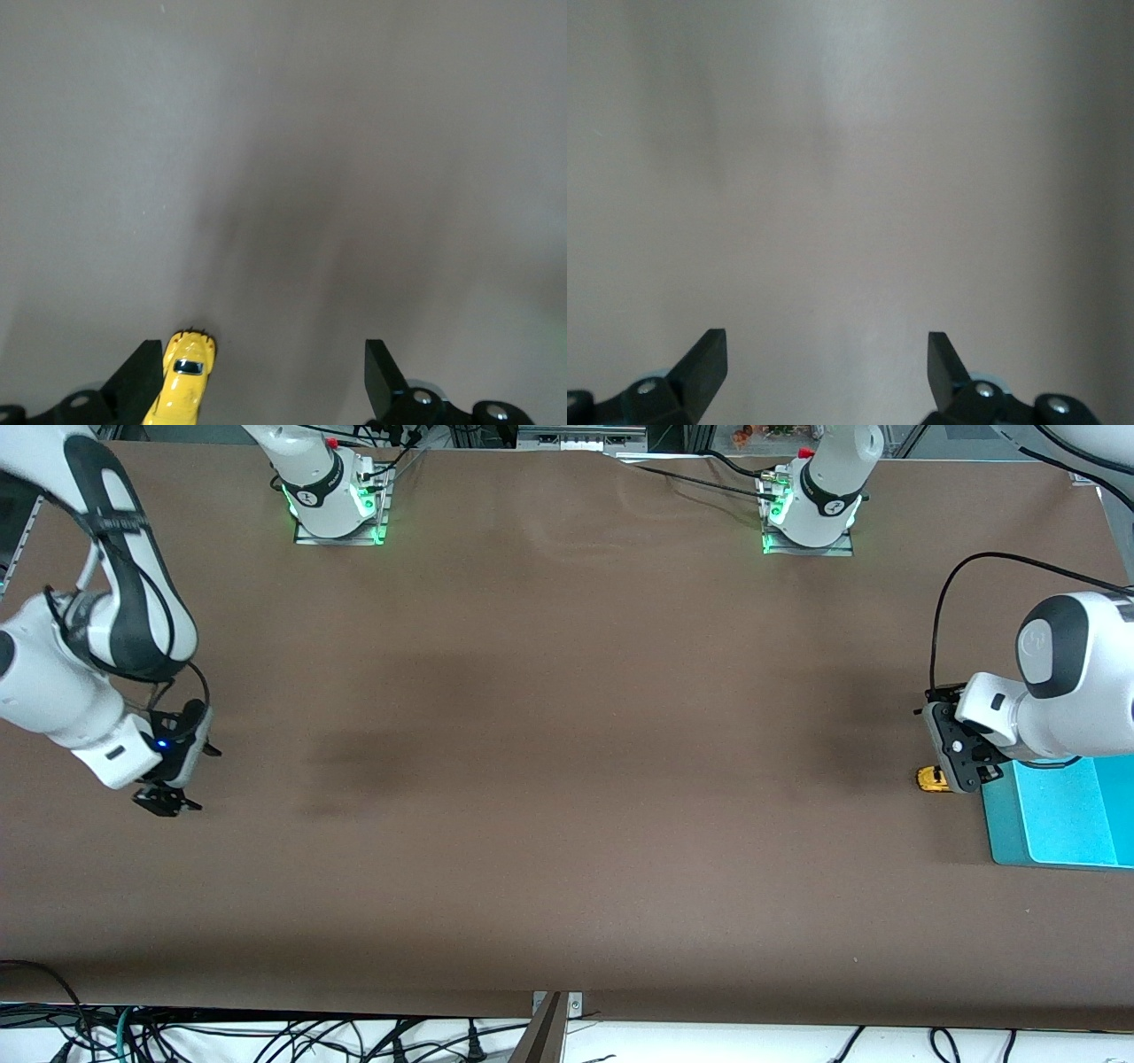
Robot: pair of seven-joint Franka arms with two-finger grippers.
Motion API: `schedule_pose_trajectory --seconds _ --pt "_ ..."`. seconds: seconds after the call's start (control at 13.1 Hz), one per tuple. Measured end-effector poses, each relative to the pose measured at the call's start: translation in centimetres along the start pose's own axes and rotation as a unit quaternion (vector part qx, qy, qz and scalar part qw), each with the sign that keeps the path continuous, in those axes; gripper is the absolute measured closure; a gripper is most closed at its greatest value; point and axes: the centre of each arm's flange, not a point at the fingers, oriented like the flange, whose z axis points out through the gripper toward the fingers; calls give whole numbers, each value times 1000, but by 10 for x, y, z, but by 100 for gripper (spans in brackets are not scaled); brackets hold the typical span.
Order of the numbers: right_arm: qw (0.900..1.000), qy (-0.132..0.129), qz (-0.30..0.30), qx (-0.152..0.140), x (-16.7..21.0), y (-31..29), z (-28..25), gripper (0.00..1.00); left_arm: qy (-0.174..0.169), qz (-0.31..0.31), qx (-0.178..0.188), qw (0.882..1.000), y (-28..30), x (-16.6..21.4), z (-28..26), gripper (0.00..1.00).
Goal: Wind and store yellow beetle car
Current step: 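Lower the left gripper to the car while the right gripper withdraws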
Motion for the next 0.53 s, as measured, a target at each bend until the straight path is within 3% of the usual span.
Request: schedule_pose_trajectory --seconds 0.15,0.3,0.38,0.53 --pt "996 -18 85 1 19 -16 -68 0 -1 37 30 999 4 -21 26 0" --pt "985 -27 170 -11 39 -33 -119 0 -5 74 71 995 8 -42 54 0" --pt "976 -30 217 -13 48 -40 -136 0 -9 88 90 992 11 -53 70 0" --pt "941 -36 337 -12 64 -52 -165 0 -15 99 108 989 18 -74 98 0"
